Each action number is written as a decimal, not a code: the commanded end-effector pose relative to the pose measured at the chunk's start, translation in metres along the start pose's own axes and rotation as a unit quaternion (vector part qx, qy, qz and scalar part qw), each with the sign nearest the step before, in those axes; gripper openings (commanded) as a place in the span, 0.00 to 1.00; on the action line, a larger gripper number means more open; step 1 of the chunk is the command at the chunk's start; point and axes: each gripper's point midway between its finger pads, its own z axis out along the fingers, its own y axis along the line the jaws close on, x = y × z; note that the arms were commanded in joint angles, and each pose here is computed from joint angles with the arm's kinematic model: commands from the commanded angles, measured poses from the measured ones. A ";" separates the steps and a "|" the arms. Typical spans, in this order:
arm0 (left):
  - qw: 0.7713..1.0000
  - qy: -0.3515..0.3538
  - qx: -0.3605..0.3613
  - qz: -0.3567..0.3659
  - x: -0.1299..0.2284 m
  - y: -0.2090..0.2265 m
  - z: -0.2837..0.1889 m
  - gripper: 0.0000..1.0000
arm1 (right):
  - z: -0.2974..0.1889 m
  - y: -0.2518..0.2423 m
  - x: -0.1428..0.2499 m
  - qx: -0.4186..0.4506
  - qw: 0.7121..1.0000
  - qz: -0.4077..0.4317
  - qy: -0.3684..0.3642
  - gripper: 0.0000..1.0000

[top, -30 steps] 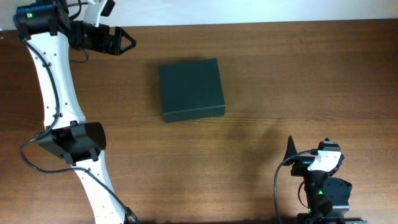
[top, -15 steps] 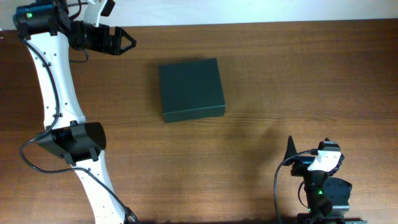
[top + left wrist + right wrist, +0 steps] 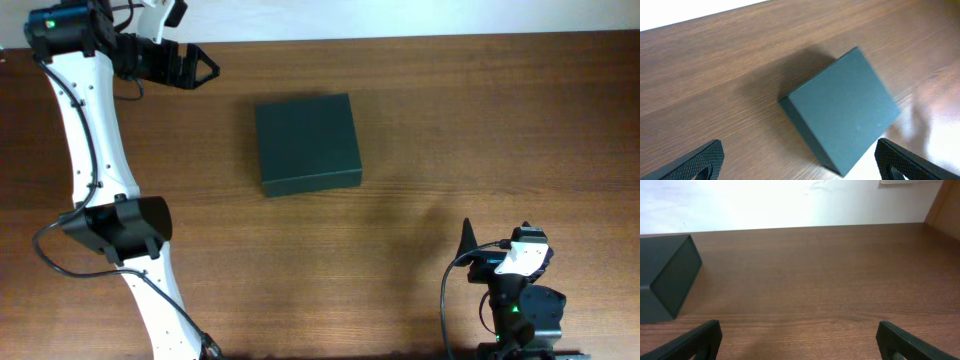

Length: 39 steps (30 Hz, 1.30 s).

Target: Pack container

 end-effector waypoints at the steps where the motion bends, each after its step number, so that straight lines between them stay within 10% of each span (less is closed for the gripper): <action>1: 0.995 0.022 -0.090 0.028 0.003 -0.004 -0.029 0.99 | 0.000 -0.004 0.000 0.010 1.000 0.004 -0.004 0.99; 8: 0.976 -0.003 -0.199 0.085 -0.008 -0.028 -0.076 0.99 | 0.000 -0.004 0.000 0.011 1.000 0.003 -0.004 0.99; 18: 0.919 -0.239 -0.240 0.203 -0.054 -0.100 -0.150 0.99 | 0.000 -0.004 0.000 0.011 1.000 0.003 -0.004 0.99; 39: 0.892 -0.297 -0.255 0.226 0.171 -0.113 -0.062 0.99 | 0.000 -0.004 0.000 0.011 1.000 0.003 -0.004 0.98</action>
